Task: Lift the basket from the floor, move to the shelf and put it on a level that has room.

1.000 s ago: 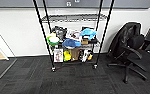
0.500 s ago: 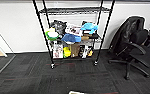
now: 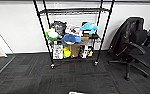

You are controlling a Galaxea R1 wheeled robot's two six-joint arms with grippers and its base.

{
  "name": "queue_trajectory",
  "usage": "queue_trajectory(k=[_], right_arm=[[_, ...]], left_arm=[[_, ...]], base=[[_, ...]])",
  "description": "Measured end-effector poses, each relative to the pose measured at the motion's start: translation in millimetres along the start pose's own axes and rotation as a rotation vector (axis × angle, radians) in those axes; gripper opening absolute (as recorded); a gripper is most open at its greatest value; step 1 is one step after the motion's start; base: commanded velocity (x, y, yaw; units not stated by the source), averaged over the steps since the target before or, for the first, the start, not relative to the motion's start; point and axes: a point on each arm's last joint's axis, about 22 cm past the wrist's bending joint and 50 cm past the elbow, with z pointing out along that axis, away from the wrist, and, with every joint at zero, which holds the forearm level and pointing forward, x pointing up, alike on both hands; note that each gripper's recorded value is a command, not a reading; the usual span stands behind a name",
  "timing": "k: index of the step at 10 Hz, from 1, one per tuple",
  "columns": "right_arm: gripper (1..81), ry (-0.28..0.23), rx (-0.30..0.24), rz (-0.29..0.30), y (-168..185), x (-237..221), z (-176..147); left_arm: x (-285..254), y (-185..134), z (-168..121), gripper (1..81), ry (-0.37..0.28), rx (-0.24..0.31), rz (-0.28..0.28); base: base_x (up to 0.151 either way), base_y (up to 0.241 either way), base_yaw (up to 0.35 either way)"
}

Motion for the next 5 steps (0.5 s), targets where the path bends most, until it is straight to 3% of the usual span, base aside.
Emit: queue_trajectory(k=[5], right_arm=[[81.1, 0.039, 0.024, 0.046, -18.0, 46.0, 5.8]], left_arm=[[19.4, 5.9, -4.2, 81.1, -0.001, -0.003, 0.017]], base=[[0.000, 0.000, 0.000]])
